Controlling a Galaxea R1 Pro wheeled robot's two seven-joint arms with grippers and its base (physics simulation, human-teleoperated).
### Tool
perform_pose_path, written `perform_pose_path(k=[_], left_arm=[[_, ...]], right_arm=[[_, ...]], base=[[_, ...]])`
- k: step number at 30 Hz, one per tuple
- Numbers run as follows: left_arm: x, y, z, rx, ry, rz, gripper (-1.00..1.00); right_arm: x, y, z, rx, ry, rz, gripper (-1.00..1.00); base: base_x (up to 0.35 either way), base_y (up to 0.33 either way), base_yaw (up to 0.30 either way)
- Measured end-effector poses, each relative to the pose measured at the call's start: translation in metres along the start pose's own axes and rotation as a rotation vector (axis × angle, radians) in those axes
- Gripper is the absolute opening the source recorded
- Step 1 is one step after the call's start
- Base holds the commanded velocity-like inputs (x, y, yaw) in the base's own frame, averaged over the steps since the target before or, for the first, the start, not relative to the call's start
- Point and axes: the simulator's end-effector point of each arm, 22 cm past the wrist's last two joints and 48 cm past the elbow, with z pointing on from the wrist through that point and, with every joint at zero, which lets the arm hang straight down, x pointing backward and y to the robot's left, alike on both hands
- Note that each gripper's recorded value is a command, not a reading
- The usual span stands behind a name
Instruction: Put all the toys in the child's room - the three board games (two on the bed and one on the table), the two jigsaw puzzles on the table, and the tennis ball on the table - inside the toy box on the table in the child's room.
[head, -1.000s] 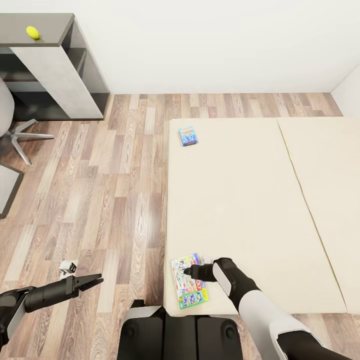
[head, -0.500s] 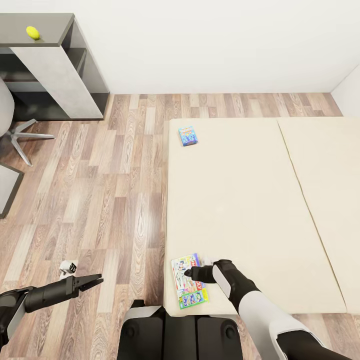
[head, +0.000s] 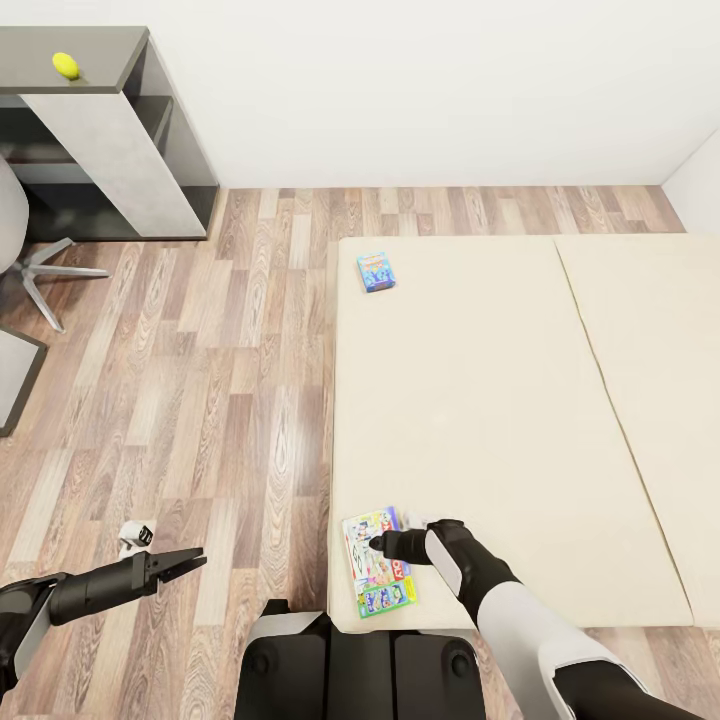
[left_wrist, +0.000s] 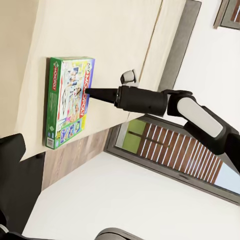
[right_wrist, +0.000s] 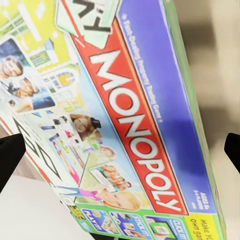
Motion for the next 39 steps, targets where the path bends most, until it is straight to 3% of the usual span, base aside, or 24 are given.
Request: perform_pose_path(k=[39], left_arm=[[0.0001, 0.0, 0.0, 0.0, 0.0, -0.001, 1.0]], right_arm=[[-0.0001, 0.0008, 0.0002, 0.001, -0.001, -0.003, 1.0]], base=[[0.0, 0.018, 0.0]])
